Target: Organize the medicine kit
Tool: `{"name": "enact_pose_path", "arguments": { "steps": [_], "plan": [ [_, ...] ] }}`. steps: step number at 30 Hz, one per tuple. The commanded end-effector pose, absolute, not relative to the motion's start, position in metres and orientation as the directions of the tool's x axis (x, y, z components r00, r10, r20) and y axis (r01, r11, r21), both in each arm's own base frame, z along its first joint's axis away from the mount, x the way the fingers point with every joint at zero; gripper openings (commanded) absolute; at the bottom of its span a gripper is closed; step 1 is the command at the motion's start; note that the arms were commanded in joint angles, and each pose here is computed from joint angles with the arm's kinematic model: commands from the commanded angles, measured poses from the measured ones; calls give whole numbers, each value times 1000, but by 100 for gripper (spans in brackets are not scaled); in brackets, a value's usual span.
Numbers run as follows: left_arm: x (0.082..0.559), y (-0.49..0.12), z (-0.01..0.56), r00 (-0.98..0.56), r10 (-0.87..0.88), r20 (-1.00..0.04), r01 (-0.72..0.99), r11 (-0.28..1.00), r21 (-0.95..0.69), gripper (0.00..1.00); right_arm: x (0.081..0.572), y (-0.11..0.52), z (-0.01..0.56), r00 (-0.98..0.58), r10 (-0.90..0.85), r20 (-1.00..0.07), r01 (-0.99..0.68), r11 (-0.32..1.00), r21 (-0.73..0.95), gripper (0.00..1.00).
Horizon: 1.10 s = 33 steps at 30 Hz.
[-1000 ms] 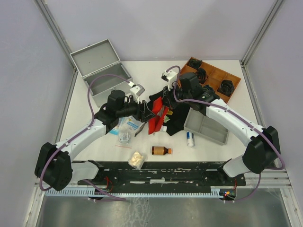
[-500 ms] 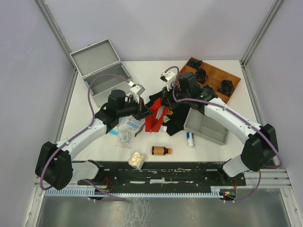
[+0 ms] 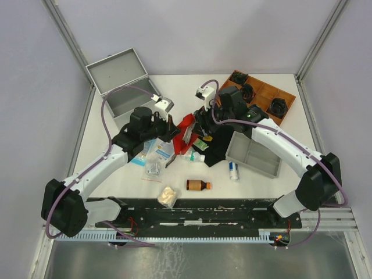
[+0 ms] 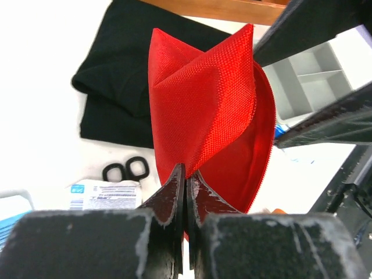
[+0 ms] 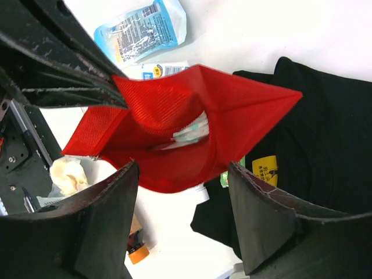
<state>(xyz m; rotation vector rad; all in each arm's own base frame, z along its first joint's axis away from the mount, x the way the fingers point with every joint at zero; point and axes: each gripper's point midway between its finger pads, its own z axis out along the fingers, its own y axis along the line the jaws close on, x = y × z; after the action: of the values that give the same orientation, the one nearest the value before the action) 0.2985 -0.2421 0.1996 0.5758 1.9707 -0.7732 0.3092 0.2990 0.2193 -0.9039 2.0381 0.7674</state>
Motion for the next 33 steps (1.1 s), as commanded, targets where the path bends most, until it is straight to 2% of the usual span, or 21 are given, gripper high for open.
{"name": "enact_pose_path", "arguments": {
  "steps": [1, 9, 17, 25, 33],
  "plan": [
    [315, -229, 233, -358, 110, -927, 648, 744, -162, 3, 309, 297, 262, -381, -312, -870, -823, 543, 166, 75],
    [328, -207, 242, -343, 102, -934, 571, 812, -121, 3, 302, 265, 277, -315, -383, -868, -807, 590, 33, 84],
    [340, -181, 251, -377, 8, -926, 523, 827, -205, 3, 282, 249, 240, -327, -471, -820, -831, 556, 12, 79],
    [355, -137, 270, -378, -74, -923, 452, 855, -254, 3, 252, 264, 177, -359, -572, -738, -903, 412, 120, 71],
    [365, -103, 292, -341, -116, -933, 380, 891, -249, 3, 244, 316, 151, -468, -524, -711, -879, 362, 311, 68]
  ]
}}
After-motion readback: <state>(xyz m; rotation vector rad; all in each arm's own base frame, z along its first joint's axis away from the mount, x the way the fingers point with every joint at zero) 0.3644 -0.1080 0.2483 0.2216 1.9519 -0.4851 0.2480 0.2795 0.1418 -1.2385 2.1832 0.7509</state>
